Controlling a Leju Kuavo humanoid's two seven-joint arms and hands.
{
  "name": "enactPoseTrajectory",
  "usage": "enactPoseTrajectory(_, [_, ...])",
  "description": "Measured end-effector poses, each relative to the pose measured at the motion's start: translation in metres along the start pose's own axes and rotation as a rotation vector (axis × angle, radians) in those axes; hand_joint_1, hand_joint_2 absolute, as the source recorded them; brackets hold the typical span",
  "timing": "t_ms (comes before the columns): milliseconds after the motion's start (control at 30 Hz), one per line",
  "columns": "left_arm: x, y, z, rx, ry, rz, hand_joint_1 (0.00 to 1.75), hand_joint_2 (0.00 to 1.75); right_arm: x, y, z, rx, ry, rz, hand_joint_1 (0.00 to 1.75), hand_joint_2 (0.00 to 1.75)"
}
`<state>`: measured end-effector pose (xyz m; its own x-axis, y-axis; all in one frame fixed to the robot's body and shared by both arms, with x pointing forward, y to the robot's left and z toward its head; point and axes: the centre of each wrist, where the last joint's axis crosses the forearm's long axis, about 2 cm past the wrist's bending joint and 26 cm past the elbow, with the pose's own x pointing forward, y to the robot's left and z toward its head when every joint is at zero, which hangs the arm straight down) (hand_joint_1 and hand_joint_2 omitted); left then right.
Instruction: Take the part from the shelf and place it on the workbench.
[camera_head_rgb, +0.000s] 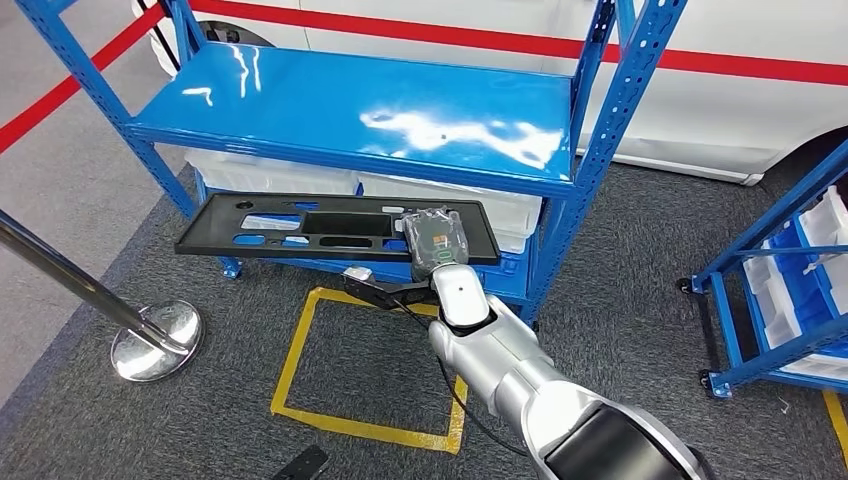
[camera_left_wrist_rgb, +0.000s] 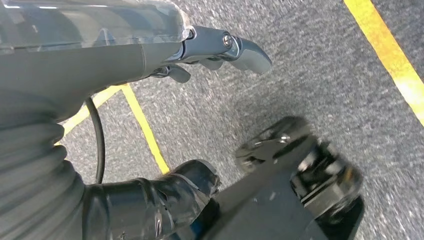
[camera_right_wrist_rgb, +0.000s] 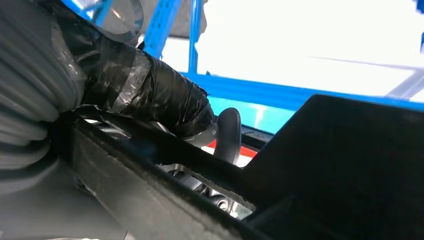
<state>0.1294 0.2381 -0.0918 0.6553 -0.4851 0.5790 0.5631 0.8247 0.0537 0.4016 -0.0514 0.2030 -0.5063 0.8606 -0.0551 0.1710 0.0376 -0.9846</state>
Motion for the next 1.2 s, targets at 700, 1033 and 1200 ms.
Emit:
enactPoseTrajectory(700, [-0.005, -0.002, 0.002, 0.016, 0.006, -0.002, 0.0, 1.75, -0.005, 0.02, 0.016, 0.017, 0.032, -0.349, 1.75, 1.75])
enactPoseTrajectory(1033, [-0.007, -0.001, 0.003, 0.015, 0.013, -0.012, 0.0, 1.75, -0.017, 0.015, 0.014, -0.025, 0.043, -0.33, 1.75, 1.75])
enactPoseTrajectory(1200, [-0.008, 0.001, 0.003, 0.02, 0.011, -0.016, 0.0, 1.75, -0.017, 0.014, 0.014, -0.045, 0.057, -0.308, 1.75, 1.75])
